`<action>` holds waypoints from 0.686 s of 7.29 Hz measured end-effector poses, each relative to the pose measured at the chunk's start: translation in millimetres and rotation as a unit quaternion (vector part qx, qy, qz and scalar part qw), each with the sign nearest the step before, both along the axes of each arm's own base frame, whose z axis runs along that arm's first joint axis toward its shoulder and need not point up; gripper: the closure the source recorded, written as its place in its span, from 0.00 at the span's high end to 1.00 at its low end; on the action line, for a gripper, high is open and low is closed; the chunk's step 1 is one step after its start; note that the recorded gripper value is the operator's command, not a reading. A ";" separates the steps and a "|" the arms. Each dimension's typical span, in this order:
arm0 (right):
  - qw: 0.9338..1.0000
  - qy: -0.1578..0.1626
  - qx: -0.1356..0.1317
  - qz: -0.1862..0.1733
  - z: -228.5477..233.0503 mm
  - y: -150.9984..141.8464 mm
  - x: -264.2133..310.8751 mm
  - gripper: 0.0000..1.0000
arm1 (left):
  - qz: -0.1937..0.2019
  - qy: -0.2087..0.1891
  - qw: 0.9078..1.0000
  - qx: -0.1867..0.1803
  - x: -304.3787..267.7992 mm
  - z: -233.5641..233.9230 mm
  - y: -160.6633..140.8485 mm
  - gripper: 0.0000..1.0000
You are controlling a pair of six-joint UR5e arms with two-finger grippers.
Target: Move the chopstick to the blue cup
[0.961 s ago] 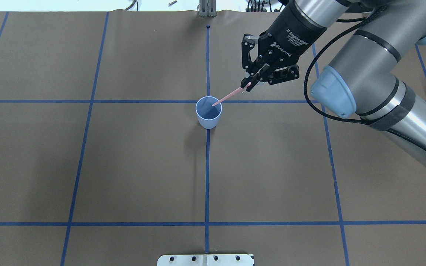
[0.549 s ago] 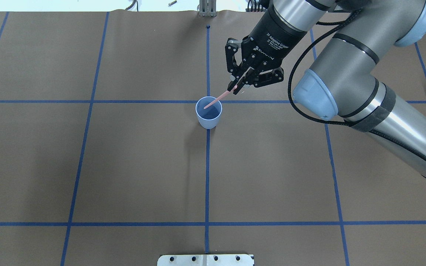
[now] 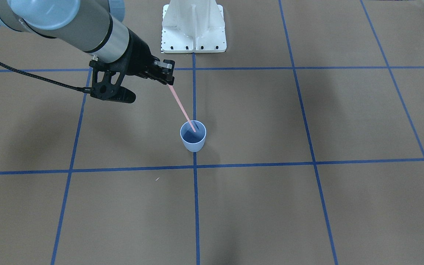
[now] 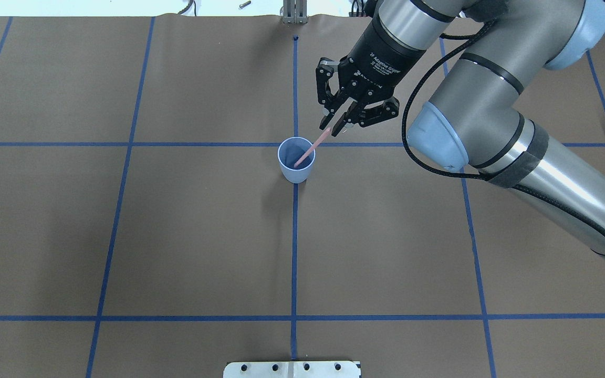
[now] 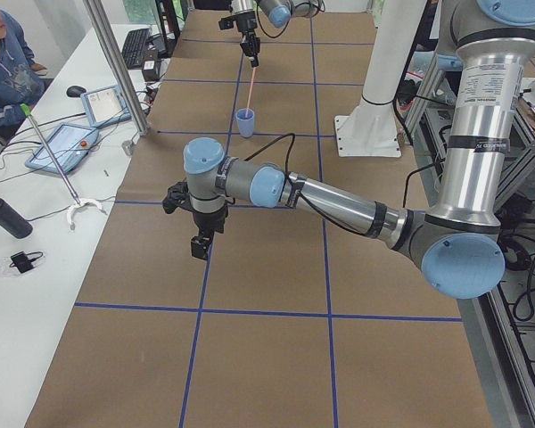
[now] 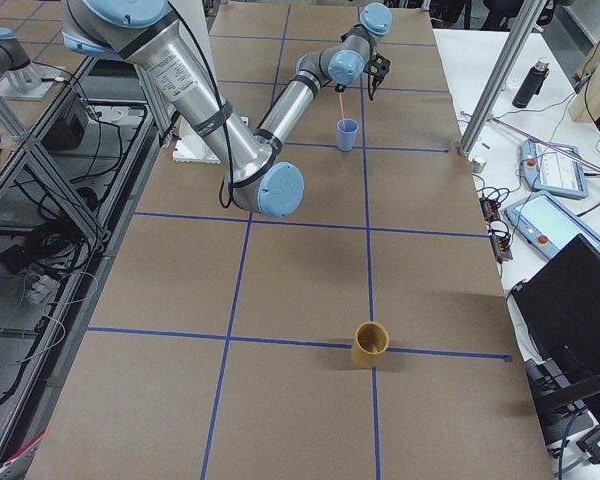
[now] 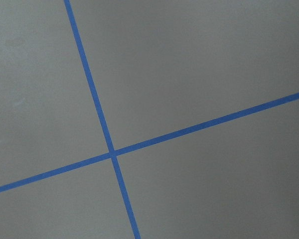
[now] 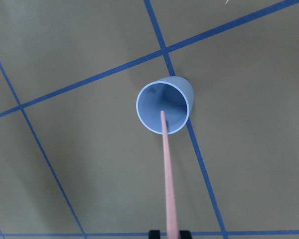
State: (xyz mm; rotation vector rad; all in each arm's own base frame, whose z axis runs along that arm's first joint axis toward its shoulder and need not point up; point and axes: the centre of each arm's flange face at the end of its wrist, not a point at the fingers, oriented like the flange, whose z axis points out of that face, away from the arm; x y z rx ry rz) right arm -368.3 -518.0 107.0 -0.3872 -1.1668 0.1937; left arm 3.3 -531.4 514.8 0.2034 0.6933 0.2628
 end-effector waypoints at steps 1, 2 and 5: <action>1.000 0.003 0.000 0.001 1.8 -0.1 -3.3 0.67 | 0.000 0.000 1.000 0.000 0.0 0.1 0.0 0.99; 1.000 0.003 0.005 0.003 3.4 -1.7 -5.8 0.67 | 0.000 0.000 1.000 0.000 0.0 0.1 0.0 0.99; 0.999 -0.001 0.010 0.035 28.9 -18.0 32.3 1.00 | 0.000 0.000 1.000 -0.003 0.8 2.9 -1.8 0.99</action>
